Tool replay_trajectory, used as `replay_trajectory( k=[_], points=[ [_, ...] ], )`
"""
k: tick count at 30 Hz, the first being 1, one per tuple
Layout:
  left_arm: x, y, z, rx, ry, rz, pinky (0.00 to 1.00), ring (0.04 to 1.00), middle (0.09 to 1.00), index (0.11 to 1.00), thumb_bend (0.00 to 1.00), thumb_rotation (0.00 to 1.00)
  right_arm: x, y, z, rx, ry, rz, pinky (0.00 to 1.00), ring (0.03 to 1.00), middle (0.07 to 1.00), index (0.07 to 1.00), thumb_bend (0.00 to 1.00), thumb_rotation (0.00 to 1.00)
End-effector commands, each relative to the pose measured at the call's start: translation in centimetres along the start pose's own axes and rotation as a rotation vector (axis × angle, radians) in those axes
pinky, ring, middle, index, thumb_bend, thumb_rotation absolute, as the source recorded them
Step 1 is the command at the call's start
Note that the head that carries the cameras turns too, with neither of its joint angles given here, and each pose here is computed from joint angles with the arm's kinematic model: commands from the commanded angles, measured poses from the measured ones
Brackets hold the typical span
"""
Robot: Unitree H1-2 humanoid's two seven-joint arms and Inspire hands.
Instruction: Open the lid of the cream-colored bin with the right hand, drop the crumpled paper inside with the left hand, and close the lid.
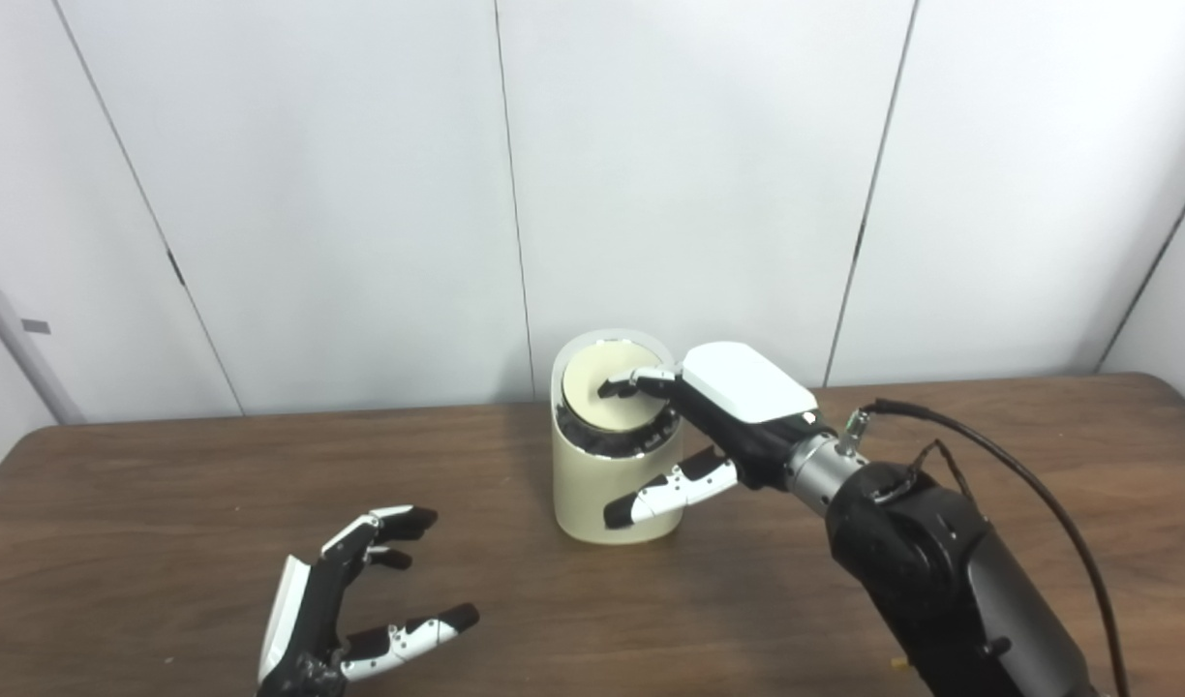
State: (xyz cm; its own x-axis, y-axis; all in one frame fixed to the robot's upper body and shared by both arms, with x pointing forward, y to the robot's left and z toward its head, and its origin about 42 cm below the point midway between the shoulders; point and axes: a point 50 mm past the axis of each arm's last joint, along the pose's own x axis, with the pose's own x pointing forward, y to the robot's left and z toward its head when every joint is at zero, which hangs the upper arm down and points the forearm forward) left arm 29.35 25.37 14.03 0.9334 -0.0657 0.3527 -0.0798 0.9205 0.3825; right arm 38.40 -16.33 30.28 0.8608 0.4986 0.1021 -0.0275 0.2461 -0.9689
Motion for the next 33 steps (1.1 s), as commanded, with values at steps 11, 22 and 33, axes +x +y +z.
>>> replay_trajectory(
  k=[11,22,33],
  points=[
    [0.74,0.73,1.03,0.005,-0.05,0.021,0.61,0.718,0.715,0.685,0.94,0.24,0.06,-1.0,0.44,-0.014,-0.032,-0.054,0.77,0.791,0.792,0.79,1.0,0.79],
    [0.79,0.73,1.08,0.008,-0.052,0.022,0.62,0.721,0.709,0.681,0.94,0.24,0.07,-0.96,0.17,0.002,-0.017,-0.046,0.65,0.644,0.628,0.615,1.0,0.81],
    [0.72,0.73,0.92,0.006,-0.052,0.022,0.63,0.723,0.707,0.682,0.94,0.23,-0.01,-1.09,0.2,-0.001,-0.011,-0.052,0.64,0.639,0.636,0.629,1.0,0.79]
  ],
)
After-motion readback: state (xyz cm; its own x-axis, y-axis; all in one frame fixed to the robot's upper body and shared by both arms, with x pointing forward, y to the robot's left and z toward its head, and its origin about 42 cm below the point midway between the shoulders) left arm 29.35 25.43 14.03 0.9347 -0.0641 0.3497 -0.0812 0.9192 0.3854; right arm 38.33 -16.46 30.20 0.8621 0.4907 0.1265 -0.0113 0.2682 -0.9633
